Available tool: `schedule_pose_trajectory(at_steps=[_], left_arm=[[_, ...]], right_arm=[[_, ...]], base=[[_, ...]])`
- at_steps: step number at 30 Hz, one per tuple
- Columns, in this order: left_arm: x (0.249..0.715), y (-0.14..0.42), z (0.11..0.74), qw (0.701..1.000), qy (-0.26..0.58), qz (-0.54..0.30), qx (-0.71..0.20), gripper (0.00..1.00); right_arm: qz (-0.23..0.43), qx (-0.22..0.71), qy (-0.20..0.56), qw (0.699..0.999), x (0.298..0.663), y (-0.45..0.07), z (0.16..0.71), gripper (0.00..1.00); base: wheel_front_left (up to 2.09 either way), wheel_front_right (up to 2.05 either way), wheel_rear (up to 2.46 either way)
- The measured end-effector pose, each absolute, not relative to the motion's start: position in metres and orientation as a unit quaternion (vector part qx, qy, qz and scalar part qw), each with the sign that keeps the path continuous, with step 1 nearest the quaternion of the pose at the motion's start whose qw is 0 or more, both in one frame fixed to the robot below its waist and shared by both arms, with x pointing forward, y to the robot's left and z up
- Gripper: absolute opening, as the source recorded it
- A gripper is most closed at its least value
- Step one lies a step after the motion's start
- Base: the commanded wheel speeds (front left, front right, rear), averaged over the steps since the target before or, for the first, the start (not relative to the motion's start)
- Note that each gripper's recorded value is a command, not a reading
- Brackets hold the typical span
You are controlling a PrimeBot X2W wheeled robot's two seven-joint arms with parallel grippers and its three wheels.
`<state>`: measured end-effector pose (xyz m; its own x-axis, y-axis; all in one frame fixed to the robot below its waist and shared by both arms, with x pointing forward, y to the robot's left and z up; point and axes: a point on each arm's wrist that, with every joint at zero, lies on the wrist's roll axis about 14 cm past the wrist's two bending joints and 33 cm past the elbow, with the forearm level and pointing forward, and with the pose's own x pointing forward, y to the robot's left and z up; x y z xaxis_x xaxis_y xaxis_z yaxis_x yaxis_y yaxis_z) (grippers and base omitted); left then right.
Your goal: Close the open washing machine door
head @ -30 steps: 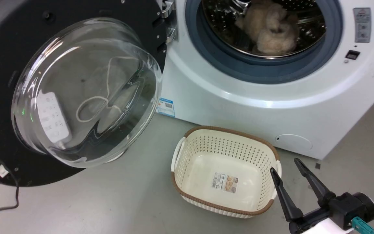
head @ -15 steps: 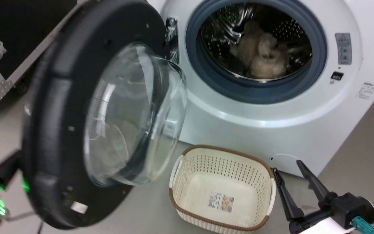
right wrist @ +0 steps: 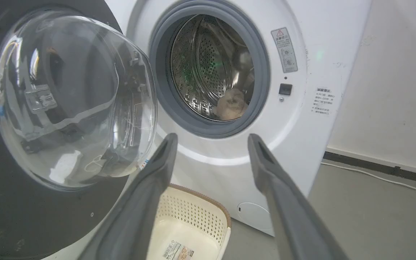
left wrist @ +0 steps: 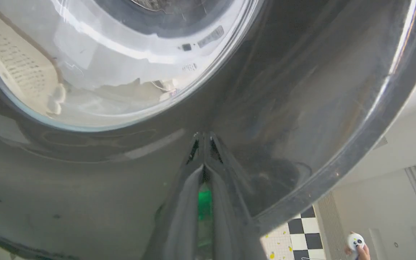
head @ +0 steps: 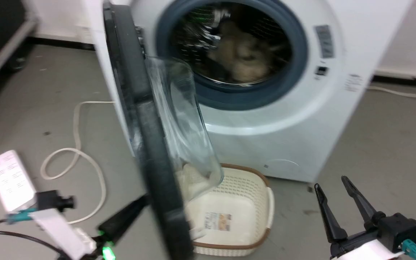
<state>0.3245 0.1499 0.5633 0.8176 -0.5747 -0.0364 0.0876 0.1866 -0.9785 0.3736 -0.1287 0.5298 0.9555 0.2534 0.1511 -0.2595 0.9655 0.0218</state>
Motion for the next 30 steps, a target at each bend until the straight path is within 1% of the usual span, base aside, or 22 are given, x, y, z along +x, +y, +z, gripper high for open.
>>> schedule_pose_trajectory(at_steps=[4,8,14,20,21,23,24,25,26,30], left_arm=[[0.338,0.103,0.56,0.698,0.22,-0.264,-0.629,0.0],[0.351,0.054,0.545,0.661,0.249,-0.289,-0.647,0.0],[0.38,-0.017,0.533,0.623,0.285,-0.324,-0.652,0.0],[0.426,-0.064,0.522,0.607,0.286,-0.31,-0.673,0.0],[0.444,-0.078,0.519,0.604,0.281,-0.299,-0.683,0.0],[0.452,-0.085,0.519,0.603,0.279,-0.295,-0.686,0.0],[0.481,-0.107,0.519,0.604,0.261,-0.276,-0.701,0.0],[0.481,-0.107,0.519,0.604,0.261,-0.276,-0.701,0.0],[0.491,-0.114,0.517,0.607,0.256,-0.264,-0.704,0.0],[0.495,-0.116,0.511,0.615,0.257,-0.253,-0.701,0.0]], right_arm=[[0.098,0.012,-0.067,0.993,0.368,-0.153,0.525,1.0],[0.065,0.005,-0.06,0.996,0.361,-0.178,0.521,1.0],[-0.001,-0.006,-0.054,0.999,0.351,-0.224,0.521,1.0],[-0.068,-0.01,-0.031,0.997,0.33,-0.263,0.511,1.0],[-0.087,-0.013,-0.021,0.996,0.323,-0.272,0.507,1.0],[-0.096,-0.014,-0.017,0.995,0.32,-0.277,0.505,1.0],[-0.123,-0.016,-0.001,0.992,0.308,-0.29,0.499,1.0],[-0.123,-0.016,-0.001,0.992,0.308,-0.29,0.499,1.0],[-0.131,-0.018,0.005,0.991,0.304,-0.293,0.496,1.0],[-0.133,-0.016,0.004,0.991,0.304,-0.293,0.496,1.0]], base=[[0.0,0.0,0.0],[0.0,0.0,0.0],[0.0,0.0,0.0],[0.0,0.0,0.0],[0.0,0.0,0.0],[0.0,0.0,0.0],[0.0,0.0,0.0],[0.0,0.0,0.0],[0.0,0.0,0.0],[0.0,0.0,0.0]])
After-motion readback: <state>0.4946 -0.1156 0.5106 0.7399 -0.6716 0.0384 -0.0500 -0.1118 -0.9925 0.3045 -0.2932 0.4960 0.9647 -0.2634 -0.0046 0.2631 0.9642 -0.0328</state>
